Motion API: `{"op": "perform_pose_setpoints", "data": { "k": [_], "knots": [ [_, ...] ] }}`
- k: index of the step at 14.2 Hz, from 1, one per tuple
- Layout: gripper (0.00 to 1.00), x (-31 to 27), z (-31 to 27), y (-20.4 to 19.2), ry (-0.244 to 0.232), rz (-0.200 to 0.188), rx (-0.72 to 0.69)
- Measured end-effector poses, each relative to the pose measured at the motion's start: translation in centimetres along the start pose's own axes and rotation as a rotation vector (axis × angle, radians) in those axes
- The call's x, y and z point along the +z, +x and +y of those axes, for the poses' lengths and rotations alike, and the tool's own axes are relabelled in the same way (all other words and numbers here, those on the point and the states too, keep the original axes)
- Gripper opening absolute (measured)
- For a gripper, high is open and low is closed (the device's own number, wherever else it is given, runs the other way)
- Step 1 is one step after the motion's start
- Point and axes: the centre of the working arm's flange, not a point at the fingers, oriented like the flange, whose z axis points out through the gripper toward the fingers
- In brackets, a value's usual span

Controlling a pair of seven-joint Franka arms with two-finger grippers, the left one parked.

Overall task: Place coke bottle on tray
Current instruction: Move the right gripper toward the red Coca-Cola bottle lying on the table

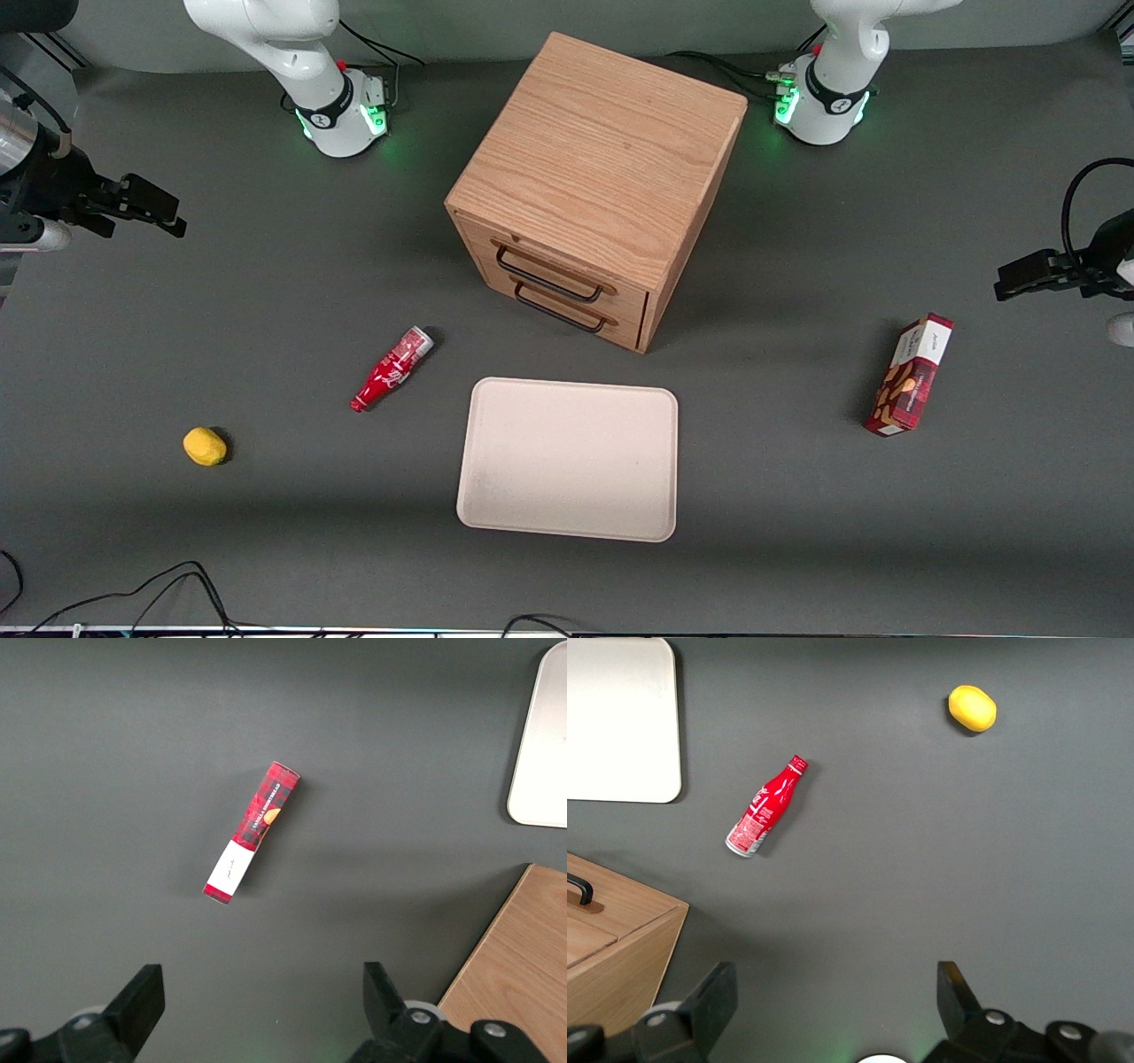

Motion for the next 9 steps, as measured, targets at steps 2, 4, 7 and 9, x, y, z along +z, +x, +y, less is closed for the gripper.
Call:
{"op": "perform_pose_setpoints", "data": {
  "k": [2, 4, 7, 9],
  "knots": [
    [1.00, 0.0, 0.0, 0.0, 0.000, -0.001, 0.016],
    [1.00, 0.0, -0.1, 0.0, 0.000, 0.000, 0.034],
    [1.00, 0.3, -1.0, 0.1, -0.002, -0.006, 0.028],
    [1.00, 1.3, -2.0, 0.7, -0.001, -0.020, 0.055]
  ]
}}
